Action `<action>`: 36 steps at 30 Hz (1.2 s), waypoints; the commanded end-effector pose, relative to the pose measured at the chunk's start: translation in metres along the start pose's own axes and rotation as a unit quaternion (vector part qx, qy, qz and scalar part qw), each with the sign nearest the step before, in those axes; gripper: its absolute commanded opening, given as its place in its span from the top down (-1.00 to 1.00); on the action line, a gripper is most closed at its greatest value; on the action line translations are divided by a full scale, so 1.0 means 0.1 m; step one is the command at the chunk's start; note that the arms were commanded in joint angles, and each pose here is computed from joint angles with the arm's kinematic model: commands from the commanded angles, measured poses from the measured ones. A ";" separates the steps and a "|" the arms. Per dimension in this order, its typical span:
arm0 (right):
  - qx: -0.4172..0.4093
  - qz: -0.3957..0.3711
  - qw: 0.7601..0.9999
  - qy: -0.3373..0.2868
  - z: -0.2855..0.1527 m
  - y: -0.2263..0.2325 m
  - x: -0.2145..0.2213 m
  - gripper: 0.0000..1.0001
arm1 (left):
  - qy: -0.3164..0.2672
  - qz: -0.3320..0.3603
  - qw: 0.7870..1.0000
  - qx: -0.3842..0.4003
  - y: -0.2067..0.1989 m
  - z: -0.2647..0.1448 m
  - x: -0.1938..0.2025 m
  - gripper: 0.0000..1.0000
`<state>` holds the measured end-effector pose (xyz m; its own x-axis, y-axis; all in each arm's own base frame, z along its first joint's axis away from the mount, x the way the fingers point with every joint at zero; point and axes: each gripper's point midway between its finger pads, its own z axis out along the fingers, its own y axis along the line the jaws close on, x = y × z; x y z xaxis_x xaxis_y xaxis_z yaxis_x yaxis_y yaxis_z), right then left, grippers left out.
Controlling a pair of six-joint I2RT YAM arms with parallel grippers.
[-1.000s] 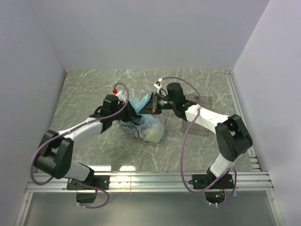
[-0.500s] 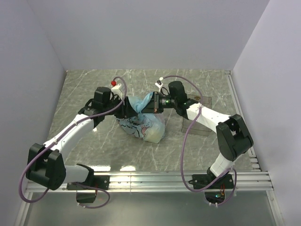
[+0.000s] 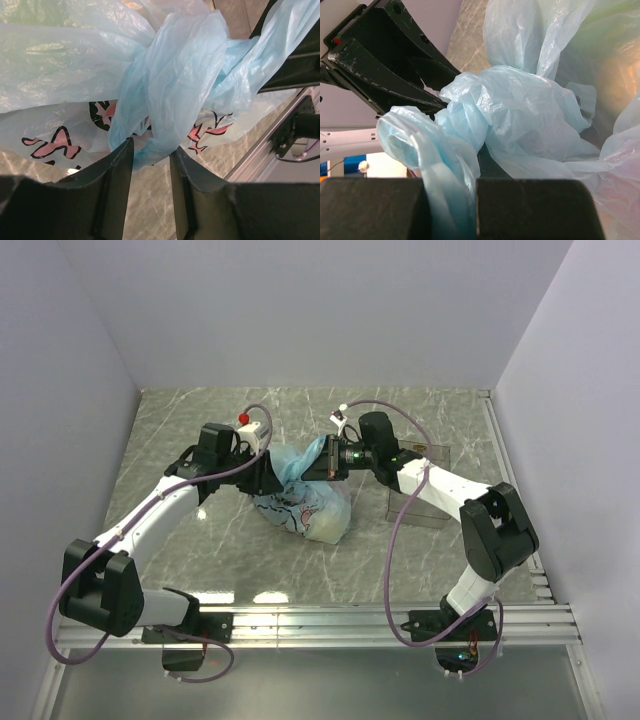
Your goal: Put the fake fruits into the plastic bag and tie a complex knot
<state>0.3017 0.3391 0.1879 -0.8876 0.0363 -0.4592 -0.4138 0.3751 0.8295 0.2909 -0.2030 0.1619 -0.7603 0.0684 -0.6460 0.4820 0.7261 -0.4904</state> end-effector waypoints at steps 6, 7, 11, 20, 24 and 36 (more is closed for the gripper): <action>-0.024 -0.031 0.999 -0.016 -0.07 0.20 -0.18 1.00 | -0.009 0.049 0.999 -0.002 -0.02 -0.09 -0.08 0.08; -0.024 -0.031 0.999 -0.016 -0.07 0.20 -0.18 1.00 | -0.009 0.050 0.999 -0.005 -0.01 -0.09 -0.07 0.06; -0.025 -0.030 0.999 -0.015 -0.07 0.21 -0.17 1.00 | -0.013 0.057 0.998 -0.010 0.01 -0.09 -0.09 0.05; -0.024 -0.031 0.999 -0.015 -0.08 0.21 -0.15 1.00 | 0.003 0.067 0.998 0.006 -0.01 -0.07 -0.05 0.99; -0.028 -0.020 0.999 -0.016 -0.07 0.21 -0.15 1.00 | -0.011 0.063 0.993 0.103 -0.40 -0.15 -0.09 0.99; -0.057 -0.006 0.998 -0.036 -0.11 0.35 -0.19 1.00 | -0.078 -0.015 0.988 0.130 -0.54 0.43 -0.16 0.99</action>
<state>0.3041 0.3419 0.1982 -0.8960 0.0718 -0.4381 -0.3918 0.3363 0.8564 0.2614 -0.2610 0.1600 -0.7419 0.0634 -0.6675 0.5963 0.5176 -0.6136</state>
